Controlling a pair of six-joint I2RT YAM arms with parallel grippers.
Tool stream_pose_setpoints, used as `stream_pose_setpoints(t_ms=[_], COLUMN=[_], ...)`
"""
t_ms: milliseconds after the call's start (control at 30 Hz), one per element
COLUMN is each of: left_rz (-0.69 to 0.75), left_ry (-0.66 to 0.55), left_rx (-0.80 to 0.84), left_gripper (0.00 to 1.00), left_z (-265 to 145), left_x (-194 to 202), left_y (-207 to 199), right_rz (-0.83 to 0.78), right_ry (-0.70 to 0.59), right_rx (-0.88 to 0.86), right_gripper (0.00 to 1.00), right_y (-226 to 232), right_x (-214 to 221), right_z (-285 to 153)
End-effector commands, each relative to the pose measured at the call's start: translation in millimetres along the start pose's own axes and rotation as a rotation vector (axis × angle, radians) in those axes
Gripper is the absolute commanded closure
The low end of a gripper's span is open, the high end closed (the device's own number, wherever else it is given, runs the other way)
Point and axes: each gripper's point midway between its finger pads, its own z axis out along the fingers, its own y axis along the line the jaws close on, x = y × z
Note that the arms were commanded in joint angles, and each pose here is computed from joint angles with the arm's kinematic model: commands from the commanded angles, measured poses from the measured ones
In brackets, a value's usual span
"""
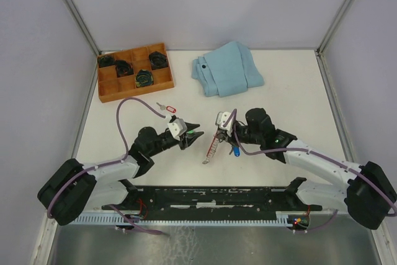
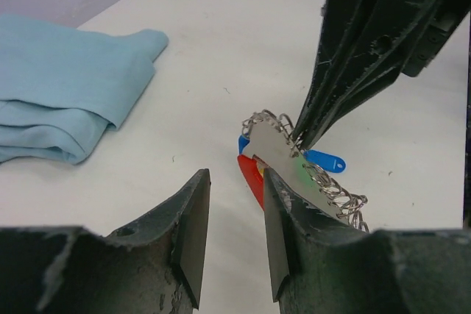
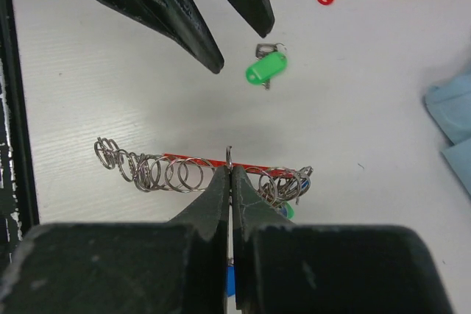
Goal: Put the keys on the keyring
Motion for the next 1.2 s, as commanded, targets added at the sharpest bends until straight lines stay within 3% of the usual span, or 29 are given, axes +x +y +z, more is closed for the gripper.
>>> stream_pose_setpoints(t_ms=[0,467,1167], left_rz=[0.121,0.143,0.096], left_ry=[0.016,0.061,0.066], left_rx=[0.113,0.314,0.312], left_gripper=[0.58,0.63,0.74], left_z=[-6.2,-1.1,2.2], left_x=[8.7,27.7,29.3], left_y=[-16.2,-42.6,-40.9], right_rz=[-0.098,-0.170,-0.187], right_ry=[-0.203,-0.195,-0.185], right_rx=[-0.104,-0.268,-0.284], right_gripper=[0.99,0.99,0.99], right_y=[3.0,24.1,26.3], right_x=[-59.4,-43.4,-37.3], right_z=[12.1,32.2,38.1])
